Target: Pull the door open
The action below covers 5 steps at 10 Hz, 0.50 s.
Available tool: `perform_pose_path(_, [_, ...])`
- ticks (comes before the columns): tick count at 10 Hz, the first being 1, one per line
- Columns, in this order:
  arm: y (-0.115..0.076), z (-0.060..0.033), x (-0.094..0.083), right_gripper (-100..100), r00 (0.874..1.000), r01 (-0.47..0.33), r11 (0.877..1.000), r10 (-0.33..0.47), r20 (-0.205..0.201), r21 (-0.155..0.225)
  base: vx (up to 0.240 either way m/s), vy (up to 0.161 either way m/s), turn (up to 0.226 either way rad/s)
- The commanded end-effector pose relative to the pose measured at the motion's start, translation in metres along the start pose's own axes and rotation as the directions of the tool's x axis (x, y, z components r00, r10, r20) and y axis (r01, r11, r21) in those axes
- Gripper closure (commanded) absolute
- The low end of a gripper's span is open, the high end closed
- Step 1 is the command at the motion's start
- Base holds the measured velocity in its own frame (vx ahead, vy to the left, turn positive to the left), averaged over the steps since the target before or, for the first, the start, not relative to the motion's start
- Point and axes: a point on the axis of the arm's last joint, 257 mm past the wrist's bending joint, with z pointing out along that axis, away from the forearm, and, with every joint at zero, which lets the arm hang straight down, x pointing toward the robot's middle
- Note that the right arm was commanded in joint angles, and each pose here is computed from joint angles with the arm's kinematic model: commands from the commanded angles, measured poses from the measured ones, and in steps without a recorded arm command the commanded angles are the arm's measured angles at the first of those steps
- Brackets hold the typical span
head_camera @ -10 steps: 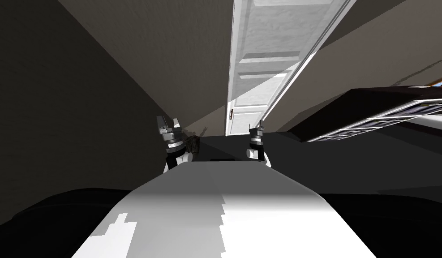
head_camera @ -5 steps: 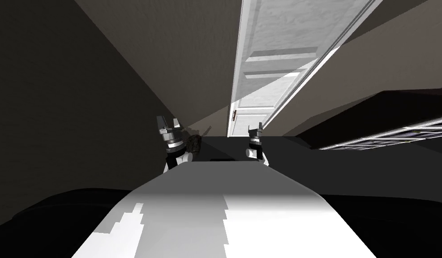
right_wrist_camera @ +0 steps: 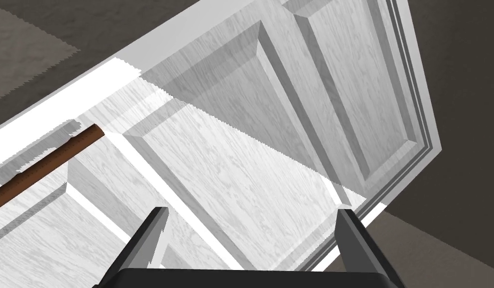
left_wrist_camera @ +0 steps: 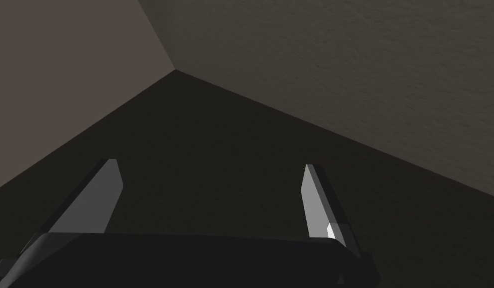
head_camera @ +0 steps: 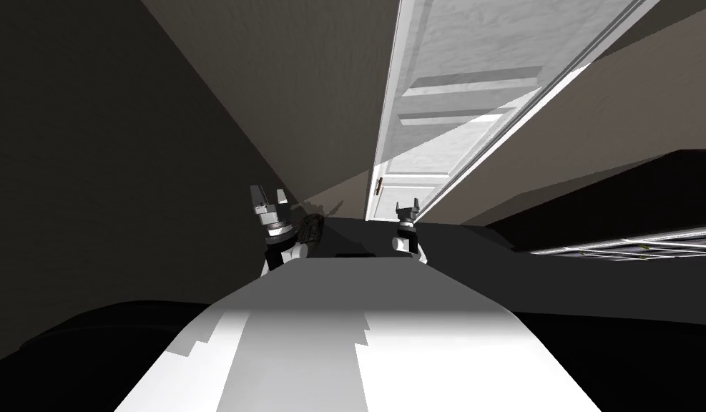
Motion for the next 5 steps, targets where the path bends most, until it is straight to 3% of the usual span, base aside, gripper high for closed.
perform_pose_path(1, [-0.009, -0.0015, -0.011, -100, 0.999, -0.042, 0.999, 0.042, 0.022, 0.006, 0.056, -0.036, 0.094])
perform_pose_path(3, [-0.018, -0.0029, -0.027, -100, 0.992, -0.113, 0.994, 0.113, 0.058, 0.007, 0.069, -0.063, 0.224])
perform_pose_path(5, [-0.027, -0.0061, -0.039, -100, 0.986, -0.147, 0.989, 0.146, 0.084, 0.013, 0.055, -0.043, 0.093])
